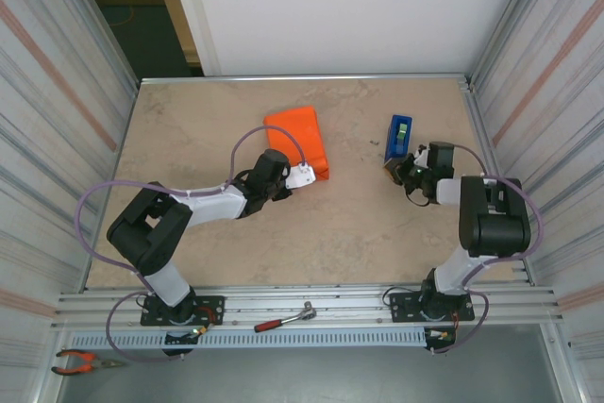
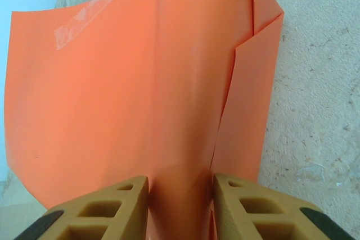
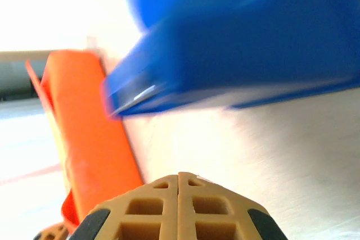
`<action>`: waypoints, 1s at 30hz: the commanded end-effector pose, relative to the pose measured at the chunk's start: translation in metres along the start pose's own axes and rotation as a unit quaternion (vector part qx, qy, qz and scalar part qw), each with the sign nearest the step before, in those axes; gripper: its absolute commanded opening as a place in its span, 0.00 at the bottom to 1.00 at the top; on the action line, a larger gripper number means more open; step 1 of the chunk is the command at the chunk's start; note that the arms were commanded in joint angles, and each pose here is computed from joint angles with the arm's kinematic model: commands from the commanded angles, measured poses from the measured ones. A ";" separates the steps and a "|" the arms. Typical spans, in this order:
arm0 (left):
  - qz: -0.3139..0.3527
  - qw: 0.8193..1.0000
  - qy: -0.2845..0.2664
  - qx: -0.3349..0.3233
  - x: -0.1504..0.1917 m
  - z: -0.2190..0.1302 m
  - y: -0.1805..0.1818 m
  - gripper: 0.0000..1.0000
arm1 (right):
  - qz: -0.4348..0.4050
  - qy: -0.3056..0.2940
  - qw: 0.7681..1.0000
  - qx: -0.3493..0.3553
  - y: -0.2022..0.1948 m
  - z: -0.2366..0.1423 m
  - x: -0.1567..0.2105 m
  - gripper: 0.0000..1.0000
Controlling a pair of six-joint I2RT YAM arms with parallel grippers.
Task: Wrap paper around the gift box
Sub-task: Tear off the tape with the cutter, then wrap the gift box with the wrapping paper.
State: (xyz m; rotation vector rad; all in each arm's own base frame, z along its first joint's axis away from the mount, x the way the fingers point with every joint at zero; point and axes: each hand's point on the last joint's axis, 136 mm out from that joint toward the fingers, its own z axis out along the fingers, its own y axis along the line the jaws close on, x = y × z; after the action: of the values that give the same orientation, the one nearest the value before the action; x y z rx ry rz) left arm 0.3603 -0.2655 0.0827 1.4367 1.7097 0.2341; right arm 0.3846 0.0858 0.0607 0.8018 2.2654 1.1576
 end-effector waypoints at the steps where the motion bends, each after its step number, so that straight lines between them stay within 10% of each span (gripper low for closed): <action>1: -0.002 0.999 0.042 0.021 0.025 0.006 -0.017 0.34 | -0.059 0.018 0.998 -0.015 0.027 -0.002 0.019 0.00; 15: -0.003 0.999 0.043 0.022 0.025 0.006 -0.017 0.34 | -0.261 0.055 0.955 -0.132 0.094 0.041 0.123 0.00; 30: 0.001 0.999 0.046 0.018 0.027 0.004 -0.016 0.34 | -0.300 0.017 0.930 -0.212 0.114 0.063 0.161 0.00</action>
State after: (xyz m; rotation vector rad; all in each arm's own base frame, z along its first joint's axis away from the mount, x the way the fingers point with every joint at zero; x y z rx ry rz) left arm 0.3604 -0.2651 0.0826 1.4363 1.7104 0.2375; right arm 0.3338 0.2827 0.0883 -0.0726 2.0585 1.2829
